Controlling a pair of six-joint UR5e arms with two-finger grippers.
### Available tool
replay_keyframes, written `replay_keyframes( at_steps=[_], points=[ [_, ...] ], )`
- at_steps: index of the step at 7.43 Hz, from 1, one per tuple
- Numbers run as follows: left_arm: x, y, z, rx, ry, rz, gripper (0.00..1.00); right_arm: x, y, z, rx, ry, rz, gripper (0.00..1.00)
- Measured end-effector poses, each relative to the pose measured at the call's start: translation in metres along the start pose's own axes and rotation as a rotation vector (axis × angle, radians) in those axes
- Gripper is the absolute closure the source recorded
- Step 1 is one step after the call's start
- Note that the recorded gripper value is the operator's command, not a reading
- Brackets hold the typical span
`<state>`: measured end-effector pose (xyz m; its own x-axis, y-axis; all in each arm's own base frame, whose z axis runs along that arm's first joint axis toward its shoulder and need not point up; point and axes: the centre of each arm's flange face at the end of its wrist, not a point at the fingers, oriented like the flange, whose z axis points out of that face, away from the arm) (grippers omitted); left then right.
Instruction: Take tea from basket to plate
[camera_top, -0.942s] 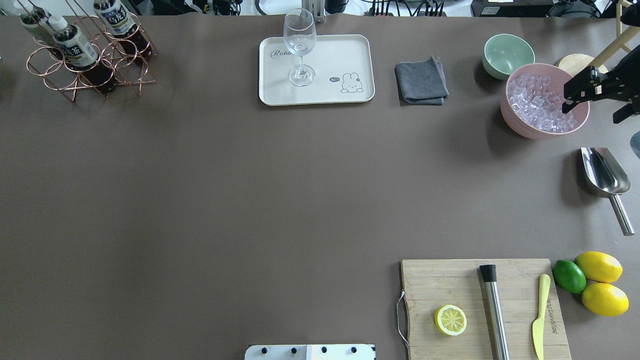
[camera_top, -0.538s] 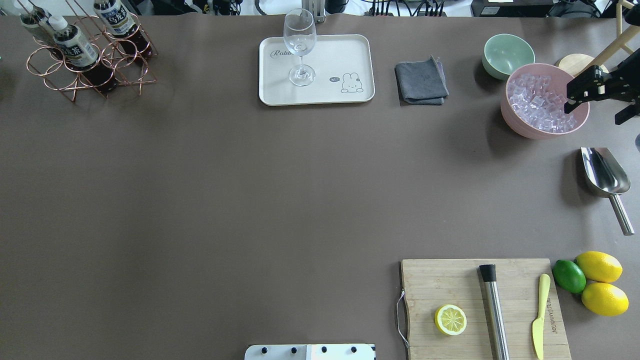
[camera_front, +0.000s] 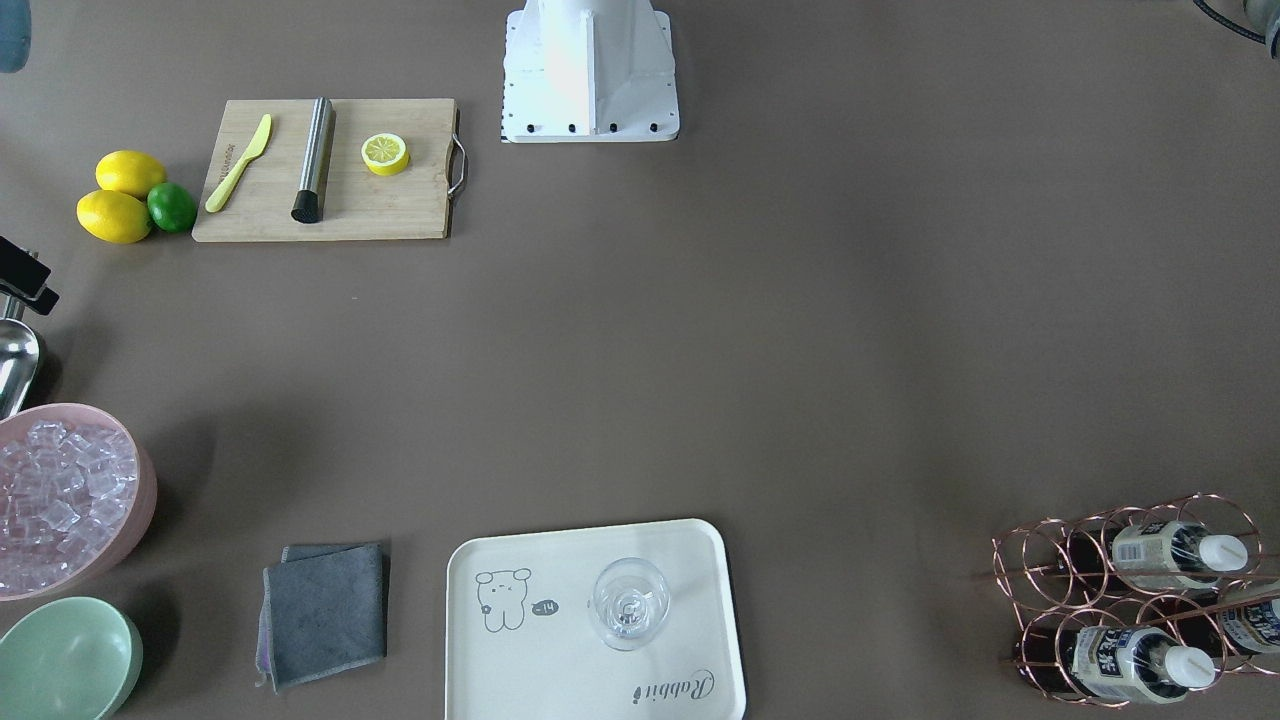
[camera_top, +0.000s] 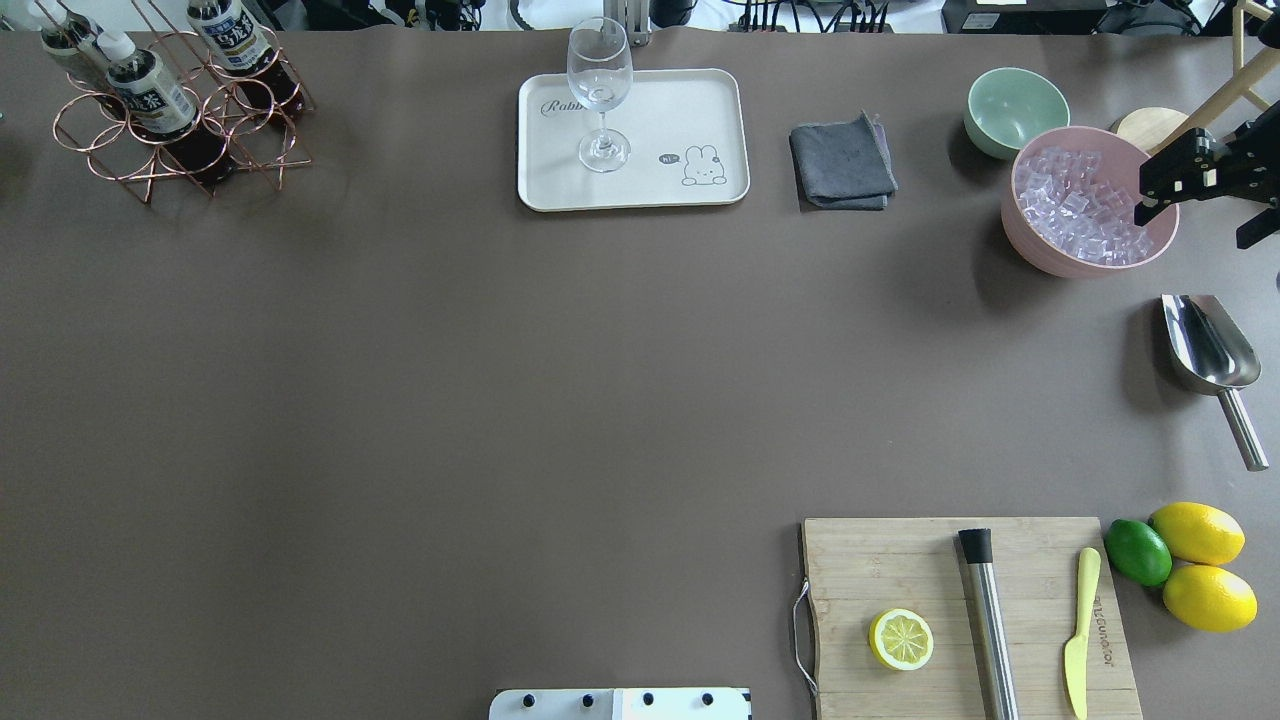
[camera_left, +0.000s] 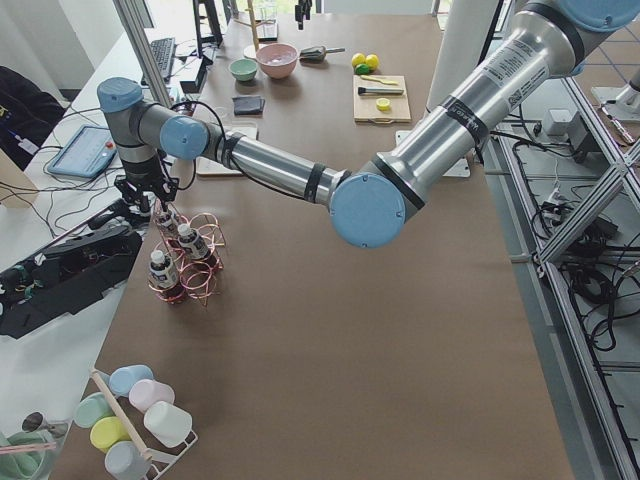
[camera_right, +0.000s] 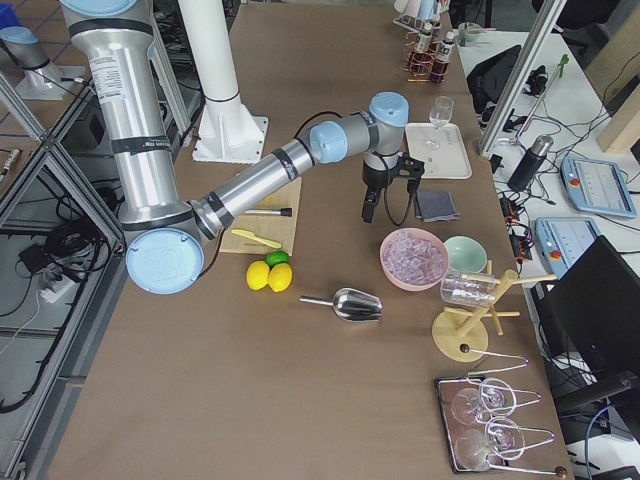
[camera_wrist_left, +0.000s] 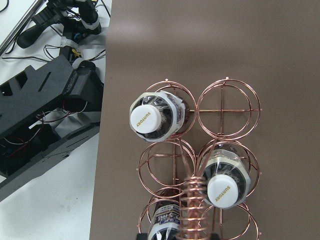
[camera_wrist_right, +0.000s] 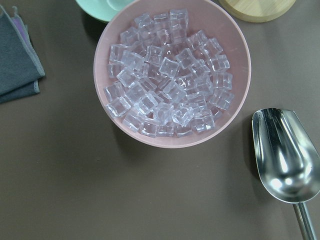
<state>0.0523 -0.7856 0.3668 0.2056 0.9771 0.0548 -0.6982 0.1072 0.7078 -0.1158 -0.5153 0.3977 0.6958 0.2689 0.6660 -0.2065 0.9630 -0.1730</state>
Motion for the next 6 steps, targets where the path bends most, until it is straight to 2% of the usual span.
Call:
replay_keyframes(
  at_steps=[2,6],
  points=[
    [0.001,-0.001,-0.012,0.006,-0.009,-0.006,1.00,0.002,0.000,0.001,0.002,0.006,0.002,0.00],
    [0.045,-0.039,-0.095,0.013,-0.021,-0.009,1.00,0.004,-0.001,0.003,-0.001,0.011,0.007,0.00]
  ],
)
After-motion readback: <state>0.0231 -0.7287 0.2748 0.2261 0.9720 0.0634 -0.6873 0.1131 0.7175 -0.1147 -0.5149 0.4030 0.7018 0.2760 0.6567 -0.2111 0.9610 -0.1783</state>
